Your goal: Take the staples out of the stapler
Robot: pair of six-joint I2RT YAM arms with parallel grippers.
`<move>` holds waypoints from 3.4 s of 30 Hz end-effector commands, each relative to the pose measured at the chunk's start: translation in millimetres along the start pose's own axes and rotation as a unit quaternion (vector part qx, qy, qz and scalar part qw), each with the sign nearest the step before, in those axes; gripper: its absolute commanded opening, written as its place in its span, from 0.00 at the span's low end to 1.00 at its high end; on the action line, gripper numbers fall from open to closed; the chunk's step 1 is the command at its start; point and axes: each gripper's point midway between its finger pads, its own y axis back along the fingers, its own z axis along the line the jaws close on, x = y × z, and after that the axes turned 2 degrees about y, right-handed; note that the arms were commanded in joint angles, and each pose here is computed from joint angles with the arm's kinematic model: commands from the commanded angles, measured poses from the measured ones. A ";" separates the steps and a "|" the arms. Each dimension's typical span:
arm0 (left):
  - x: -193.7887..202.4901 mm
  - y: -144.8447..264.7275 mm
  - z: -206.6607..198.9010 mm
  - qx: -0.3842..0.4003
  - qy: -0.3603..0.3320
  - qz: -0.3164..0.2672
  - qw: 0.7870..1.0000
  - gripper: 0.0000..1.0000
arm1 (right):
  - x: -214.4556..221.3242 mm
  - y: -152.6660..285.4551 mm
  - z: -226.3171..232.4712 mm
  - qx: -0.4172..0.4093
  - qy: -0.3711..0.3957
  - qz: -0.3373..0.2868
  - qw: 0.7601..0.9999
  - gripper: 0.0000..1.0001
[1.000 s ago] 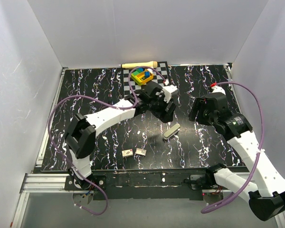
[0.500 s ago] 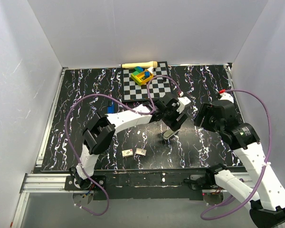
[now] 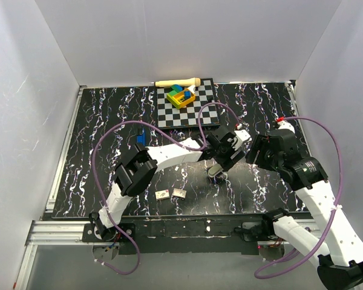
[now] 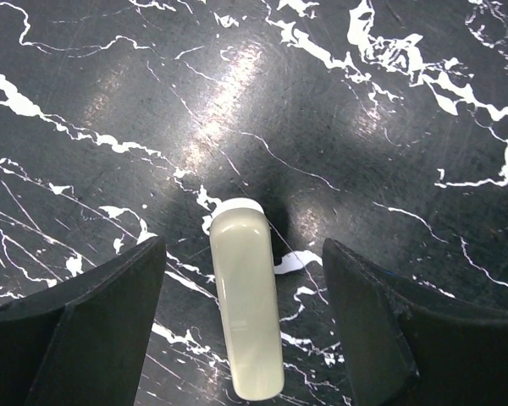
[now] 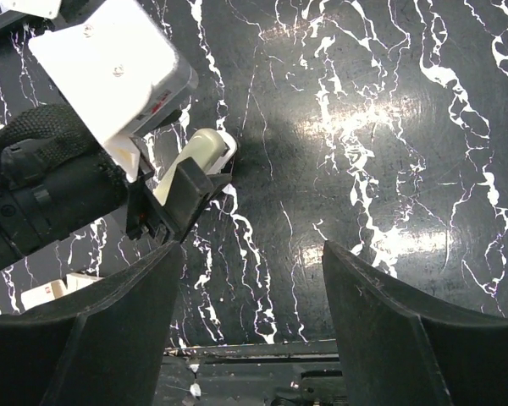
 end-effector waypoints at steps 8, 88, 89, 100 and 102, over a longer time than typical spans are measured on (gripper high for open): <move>-13.2 -4.9 7.3 -0.035 -0.028 -0.014 0.999 0.70 | -0.9 -4.9 6.4 -0.017 -0.009 -0.002 1.000 0.75; -7.8 300.0 -99.2 0.368 -0.083 -0.175 0.910 0.00 | -5.7 132.8 173.6 -0.544 0.209 0.014 0.812 0.51; -7.4 302.8 -100.8 0.372 -0.084 -0.177 0.907 0.00 | -4.1 135.8 175.5 -0.550 0.217 0.017 0.806 0.51; -8.3 317.1 -108.2 0.396 -0.099 -0.193 0.892 0.00 | 20.9 157.3 182.7 -0.594 0.268 0.040 0.758 0.50; -9.2 317.0 -106.3 0.394 -0.096 -0.195 0.893 0.00 | 24.2 158.1 184.2 -0.597 0.272 0.041 0.754 0.50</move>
